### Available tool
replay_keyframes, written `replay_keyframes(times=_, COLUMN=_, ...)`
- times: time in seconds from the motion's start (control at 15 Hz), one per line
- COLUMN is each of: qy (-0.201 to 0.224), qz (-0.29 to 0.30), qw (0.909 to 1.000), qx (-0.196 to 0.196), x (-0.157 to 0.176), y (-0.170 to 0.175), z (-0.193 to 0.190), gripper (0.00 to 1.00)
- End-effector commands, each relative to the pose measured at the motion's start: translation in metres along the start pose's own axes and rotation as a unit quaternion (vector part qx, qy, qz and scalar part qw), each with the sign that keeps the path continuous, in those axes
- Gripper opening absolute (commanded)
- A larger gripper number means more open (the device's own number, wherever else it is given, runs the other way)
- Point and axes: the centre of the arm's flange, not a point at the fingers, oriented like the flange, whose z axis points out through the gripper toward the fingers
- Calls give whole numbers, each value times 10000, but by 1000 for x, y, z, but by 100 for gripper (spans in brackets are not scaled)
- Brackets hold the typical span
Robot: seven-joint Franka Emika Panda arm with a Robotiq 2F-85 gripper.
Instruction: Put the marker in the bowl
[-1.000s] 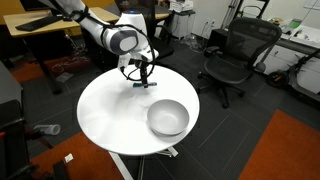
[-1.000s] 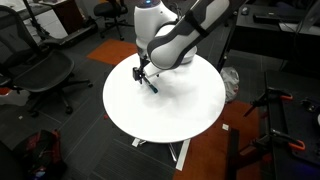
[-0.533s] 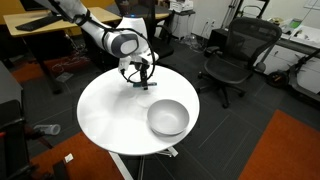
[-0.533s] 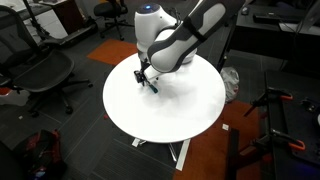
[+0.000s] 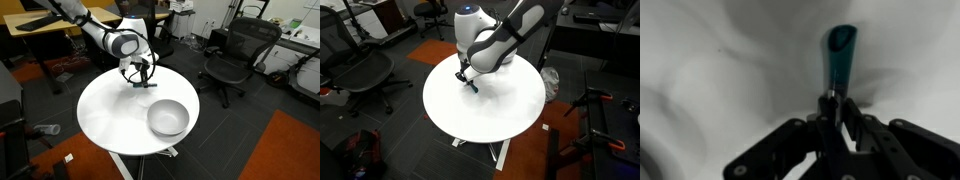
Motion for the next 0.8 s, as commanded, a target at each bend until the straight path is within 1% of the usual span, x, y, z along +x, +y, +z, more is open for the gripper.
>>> replay_keyframes(times=0.0, qy=-72, qz=-18, qw=10000, qx=-21, x=6, y=-5, z=-3, gripper=3)
replay_keyframes(times=0.13, qy=-96, qz=-106, qw=9999, qx=1, x=3, y=-5, z=-9, gripper=5)
replay_keyframes(times=0.33, qy=-155, qz=-483, qw=9987, qx=49, x=-5, y=0, z=-31, gripper=5)
replay_keyframes(times=0.47, qy=-167, qz=-738, qw=9971, qx=9, x=-9, y=5, z=-47, gripper=5)
replay_keyframes(times=0.6, qy=-195, qz=-936, qw=9954, qx=-19, x=-13, y=12, z=-65, gripper=5)
replay_keyframes(times=0.73, qy=-324, qz=-1145, qw=9929, qx=-66, x=-18, y=24, z=-80, gripper=5)
